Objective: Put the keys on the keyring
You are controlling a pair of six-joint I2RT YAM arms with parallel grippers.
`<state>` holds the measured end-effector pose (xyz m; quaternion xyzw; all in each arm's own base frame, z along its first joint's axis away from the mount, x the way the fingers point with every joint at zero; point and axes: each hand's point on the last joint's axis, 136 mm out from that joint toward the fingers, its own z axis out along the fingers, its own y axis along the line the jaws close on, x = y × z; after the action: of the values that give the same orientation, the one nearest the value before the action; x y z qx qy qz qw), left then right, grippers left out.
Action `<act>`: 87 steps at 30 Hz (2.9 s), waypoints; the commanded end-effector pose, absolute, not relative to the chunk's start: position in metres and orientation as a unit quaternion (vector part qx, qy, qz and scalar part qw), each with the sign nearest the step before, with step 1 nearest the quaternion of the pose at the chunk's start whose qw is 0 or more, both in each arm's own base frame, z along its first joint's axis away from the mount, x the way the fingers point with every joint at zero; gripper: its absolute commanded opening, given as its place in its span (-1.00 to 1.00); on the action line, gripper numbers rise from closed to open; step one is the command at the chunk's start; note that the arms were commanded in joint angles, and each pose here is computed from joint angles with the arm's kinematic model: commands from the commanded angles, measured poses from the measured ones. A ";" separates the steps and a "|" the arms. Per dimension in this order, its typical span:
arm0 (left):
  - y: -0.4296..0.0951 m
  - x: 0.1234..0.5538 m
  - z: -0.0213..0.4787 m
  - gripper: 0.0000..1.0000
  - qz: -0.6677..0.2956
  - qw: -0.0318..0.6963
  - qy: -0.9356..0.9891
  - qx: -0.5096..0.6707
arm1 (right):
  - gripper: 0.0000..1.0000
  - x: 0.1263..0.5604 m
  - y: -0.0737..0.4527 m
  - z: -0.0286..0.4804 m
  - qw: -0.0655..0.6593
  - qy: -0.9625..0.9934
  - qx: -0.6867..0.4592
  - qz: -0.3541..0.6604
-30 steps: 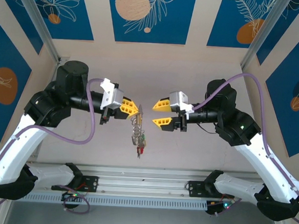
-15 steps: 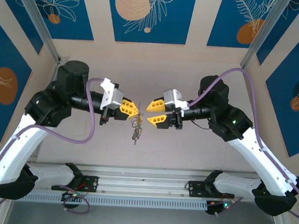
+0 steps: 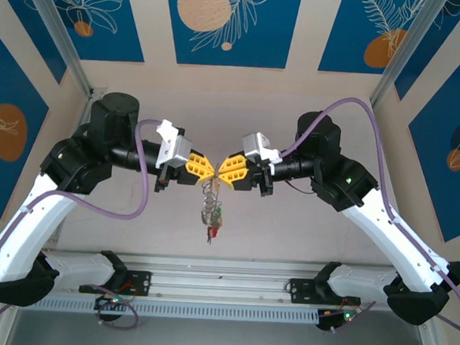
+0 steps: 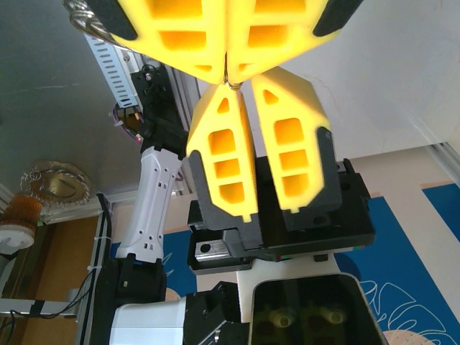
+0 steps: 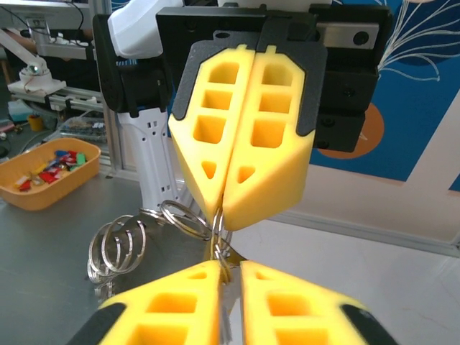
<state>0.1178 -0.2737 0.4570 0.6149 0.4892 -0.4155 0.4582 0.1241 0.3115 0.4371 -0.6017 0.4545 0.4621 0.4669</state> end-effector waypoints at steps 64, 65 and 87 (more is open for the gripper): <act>-0.266 0.097 0.484 -1.00 -0.455 0.480 0.434 0.612 | -0.27 0.116 0.294 0.452 0.537 0.435 -0.574 0.439; -0.266 0.097 0.484 -1.00 -0.456 0.480 0.433 0.612 | -0.27 0.116 0.296 0.453 0.536 0.431 -0.576 0.442; -0.267 0.099 0.482 -1.00 -0.455 0.487 0.434 0.606 | -0.41 0.110 0.318 0.462 0.532 0.396 -0.585 0.468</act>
<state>0.1081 -0.2709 0.4692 0.6030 0.4618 -0.4492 0.4704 0.1167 0.3189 0.4441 -0.5848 0.4163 0.4626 0.5202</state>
